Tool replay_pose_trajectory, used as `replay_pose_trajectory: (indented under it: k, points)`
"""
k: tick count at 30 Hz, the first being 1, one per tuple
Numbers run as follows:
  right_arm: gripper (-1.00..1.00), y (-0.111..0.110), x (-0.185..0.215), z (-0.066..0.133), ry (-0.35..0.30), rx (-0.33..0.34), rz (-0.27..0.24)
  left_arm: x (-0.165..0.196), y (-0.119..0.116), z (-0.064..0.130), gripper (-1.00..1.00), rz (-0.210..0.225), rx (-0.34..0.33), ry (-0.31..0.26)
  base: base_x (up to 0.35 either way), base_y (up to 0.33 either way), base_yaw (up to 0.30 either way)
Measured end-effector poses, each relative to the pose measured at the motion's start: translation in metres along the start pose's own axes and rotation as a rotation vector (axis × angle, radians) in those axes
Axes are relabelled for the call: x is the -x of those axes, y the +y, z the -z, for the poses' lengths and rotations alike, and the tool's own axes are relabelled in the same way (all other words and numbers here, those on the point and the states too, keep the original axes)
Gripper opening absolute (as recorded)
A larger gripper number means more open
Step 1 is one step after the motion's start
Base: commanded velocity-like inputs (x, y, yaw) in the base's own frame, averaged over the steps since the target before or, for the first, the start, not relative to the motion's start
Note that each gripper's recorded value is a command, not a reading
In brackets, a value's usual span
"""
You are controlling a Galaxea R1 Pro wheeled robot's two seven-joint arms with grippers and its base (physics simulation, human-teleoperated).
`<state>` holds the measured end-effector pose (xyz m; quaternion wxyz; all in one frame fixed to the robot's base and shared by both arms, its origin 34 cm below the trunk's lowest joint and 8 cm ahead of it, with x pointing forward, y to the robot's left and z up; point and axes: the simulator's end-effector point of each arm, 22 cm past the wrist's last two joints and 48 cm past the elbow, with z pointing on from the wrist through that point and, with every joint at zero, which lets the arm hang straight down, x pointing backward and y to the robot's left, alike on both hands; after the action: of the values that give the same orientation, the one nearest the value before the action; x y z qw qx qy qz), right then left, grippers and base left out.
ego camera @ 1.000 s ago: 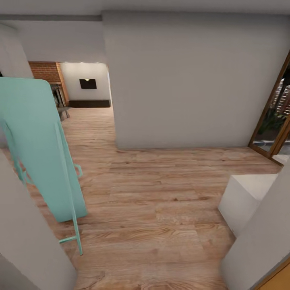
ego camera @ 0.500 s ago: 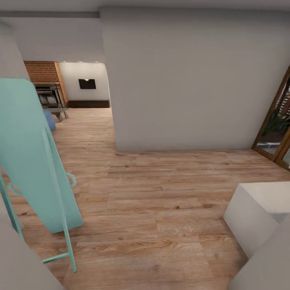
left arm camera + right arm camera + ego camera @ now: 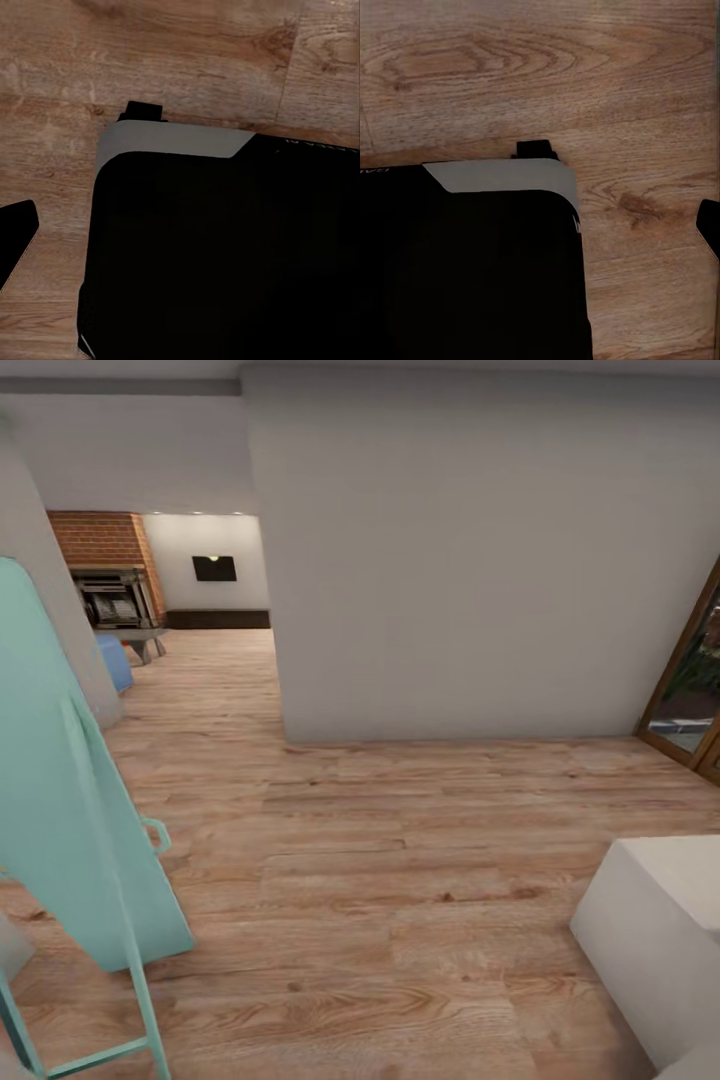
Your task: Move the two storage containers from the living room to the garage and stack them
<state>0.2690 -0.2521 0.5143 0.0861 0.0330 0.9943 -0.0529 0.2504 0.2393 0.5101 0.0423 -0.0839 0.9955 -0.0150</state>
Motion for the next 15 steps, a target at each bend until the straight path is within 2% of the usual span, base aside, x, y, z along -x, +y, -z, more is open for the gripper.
replay_pose_trajectory:
  k: [10, 15]
  points:
    - [1.0, -0.004, 0.001, 0.0, -0.003, -0.004, 0.0, -0.003, 0.002, 0.0, 1.0, 0.0, 0.002, 0.003, 0.323, 0.0, 0.0]
    - [1.0, -0.014, 0.001, -0.001, -0.003, -0.018, -0.001, -0.004, 0.002, 0.0, 1.0, 0.0, 0.002, 0.004, 0.323, 0.0, 0.0]
